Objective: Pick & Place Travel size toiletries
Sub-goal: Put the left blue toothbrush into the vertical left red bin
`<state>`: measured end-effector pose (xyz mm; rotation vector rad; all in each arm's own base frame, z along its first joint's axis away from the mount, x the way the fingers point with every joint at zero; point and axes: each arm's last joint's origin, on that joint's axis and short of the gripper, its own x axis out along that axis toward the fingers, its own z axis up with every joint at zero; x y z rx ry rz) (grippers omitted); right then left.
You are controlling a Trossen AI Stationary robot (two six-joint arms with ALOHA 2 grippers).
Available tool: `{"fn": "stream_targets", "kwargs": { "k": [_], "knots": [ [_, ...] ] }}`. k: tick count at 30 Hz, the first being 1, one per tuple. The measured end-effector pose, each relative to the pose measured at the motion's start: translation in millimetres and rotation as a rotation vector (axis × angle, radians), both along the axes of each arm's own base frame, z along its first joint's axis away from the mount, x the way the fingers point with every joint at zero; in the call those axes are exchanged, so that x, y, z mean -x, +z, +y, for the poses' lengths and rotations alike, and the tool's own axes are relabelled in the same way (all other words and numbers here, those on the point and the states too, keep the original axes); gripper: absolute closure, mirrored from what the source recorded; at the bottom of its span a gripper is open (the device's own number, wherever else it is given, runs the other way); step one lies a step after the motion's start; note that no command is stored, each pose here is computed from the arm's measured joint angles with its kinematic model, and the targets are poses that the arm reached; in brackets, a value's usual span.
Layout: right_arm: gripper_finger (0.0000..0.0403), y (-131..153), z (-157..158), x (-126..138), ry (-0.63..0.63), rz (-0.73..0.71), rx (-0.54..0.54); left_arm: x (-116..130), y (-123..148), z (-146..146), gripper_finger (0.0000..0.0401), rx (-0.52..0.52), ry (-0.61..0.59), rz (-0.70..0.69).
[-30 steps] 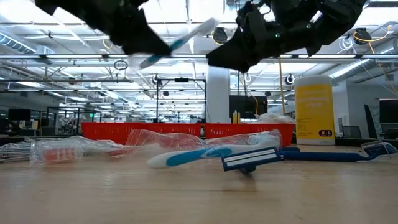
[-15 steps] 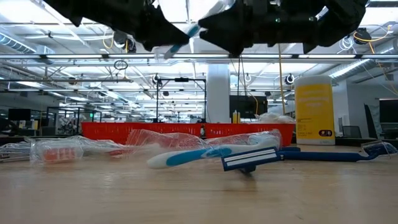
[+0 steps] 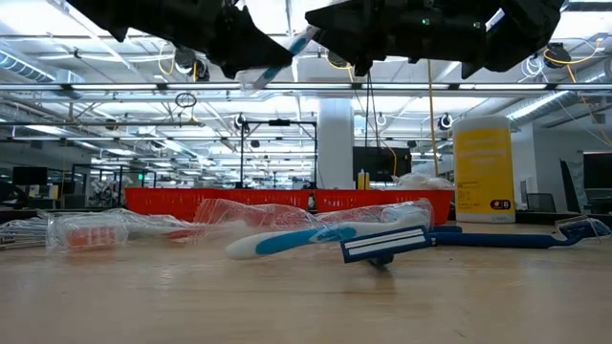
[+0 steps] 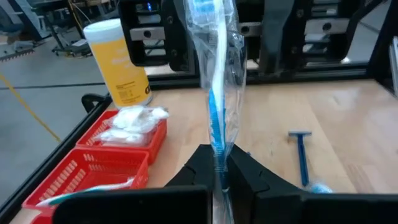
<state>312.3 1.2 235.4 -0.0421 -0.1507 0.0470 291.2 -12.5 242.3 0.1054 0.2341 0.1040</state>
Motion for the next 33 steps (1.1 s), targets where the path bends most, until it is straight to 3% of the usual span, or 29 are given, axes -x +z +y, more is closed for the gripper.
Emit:
{"fn": "stream_targets", "kwargs": {
  "k": [4,10,16,24,27,33],
  "knots": [
    [0.0310,0,0,0,-0.002,0.000,0.009,-10,-7,-2,0.0395,0.012,-0.037,-0.041],
    [0.0392,-4,0,-1,-0.011,0.044,0.048,-18,-17,-2,0.0355,0.013,-0.039,-0.045],
    [0.0396,-10,-7,-1,-0.075,0.103,0.020,-16,-9,-1,0.0315,0.058,0.063,-0.099],
    [0.0398,-12,-40,-3,-0.275,0.190,0.034,-2,11,-7,0.0232,-0.036,0.181,-0.129],
    [0.0398,-4,-66,-9,-0.346,0.301,0.028,4,20,-9,0.0211,-0.071,0.188,-0.146],
    [0.0398,14,-112,-8,-0.460,0.587,0.011,11,13,-9,0.0198,-0.086,0.263,-0.035]
  ]
}}
